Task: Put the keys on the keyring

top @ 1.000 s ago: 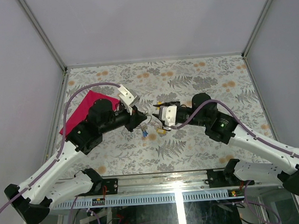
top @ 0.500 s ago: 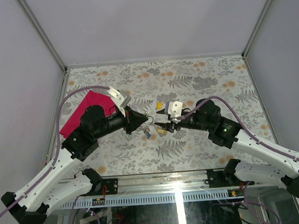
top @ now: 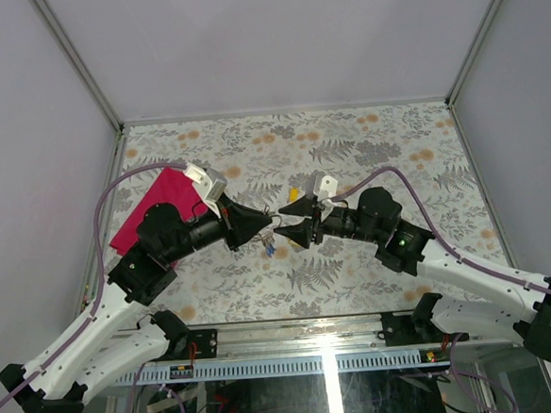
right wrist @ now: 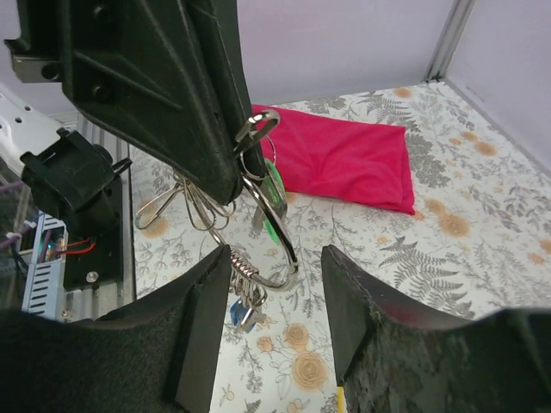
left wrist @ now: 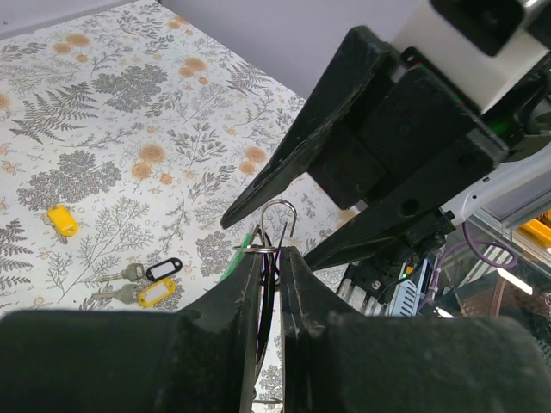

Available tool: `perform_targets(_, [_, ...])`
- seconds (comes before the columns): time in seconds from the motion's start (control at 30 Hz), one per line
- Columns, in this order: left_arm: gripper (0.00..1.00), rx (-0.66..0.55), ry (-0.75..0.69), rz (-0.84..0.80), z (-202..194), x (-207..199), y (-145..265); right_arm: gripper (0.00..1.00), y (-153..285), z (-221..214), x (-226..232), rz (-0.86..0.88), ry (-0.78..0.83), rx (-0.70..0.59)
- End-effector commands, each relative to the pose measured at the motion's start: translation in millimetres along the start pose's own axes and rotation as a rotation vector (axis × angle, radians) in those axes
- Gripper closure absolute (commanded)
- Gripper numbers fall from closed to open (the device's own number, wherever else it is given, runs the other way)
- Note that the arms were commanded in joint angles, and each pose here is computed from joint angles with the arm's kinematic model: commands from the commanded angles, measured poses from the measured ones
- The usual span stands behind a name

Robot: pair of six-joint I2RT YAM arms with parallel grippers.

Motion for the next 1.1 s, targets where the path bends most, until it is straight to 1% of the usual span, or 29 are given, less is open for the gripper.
perform_targets(0.0, [1.00, -0.097, -0.008, -0.062, 17.8, -11.8, 0.9, 0.49, -11.0, 15.0, 3.6, 0.031, -0.044, -0.107])
perform_targets(0.13, [1.00, -0.100, -0.006, -0.067, 18.7, -12.7, 1.3, 0.54, -14.4, 15.3, 2.5, 0.029, -0.054, -0.129])
perform_targets(0.2, [1.00, -0.104, -0.005, -0.066, 19.2, -12.9, 1.5, 0.59, -15.3, 14.3, 2.3, 0.029, -0.057, -0.127])
perform_targets(0.3, [1.00, -0.107, -0.005, -0.064, 20.0, -12.7, 1.5, 0.75, -16.0, 13.1, 1.7, 0.022, -0.064, -0.126])
perform_targets(0.43, [1.00, -0.121, -0.002, -0.051, 21.0, -11.9, 2.8, 0.99, -13.5, 10.6, -2.4, -0.020, -0.062, -0.105])
perform_targets(0.47, [1.00, -0.130, 0.001, -0.043, 21.4, -11.3, 3.5, 1.00, -11.7, 9.8, -3.5, -0.035, -0.061, -0.097])
perform_targets(0.57, [1.00, -0.171, 0.014, -0.011, 23.2, -8.9, 7.3, 1.00, -6.1, 12.4, -6.1, -0.068, -0.051, -0.078])
perform_targets(0.77, [0.91, -0.200, 0.044, 0.065, 20.4, 0.2, 10.3, 1.00, 4.5, 24.5, -6.6, -0.081, -0.031, -0.015])
perform_targets(0.83, [0.86, -0.206, 0.054, 0.084, 19.6, 2.5, 11.1, 1.00, 8.3, 27.5, -6.8, -0.090, -0.031, 0.017])
perform_targets(0.97, [0.69, -0.229, 0.067, 0.120, 19.5, 5.7, 15.1, 1.00, 16.1, 31.6, -9.7, -0.122, -0.020, 0.070])
perform_targets(1.07, [0.66, -0.237, 0.068, 0.131, 19.4, 6.5, 17.1, 1.00, 19.6, 34.5, -10.3, -0.136, -0.023, 0.082])
Point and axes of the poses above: each gripper's point midway between its finger pads, its own y axis back along the fingers, its own x axis along the line the jaws close on, z = x × y, the point moved 6 cm from there along y, back along the fingers, and after that the axes turned 1 degree about y, right-handed, at the moved point
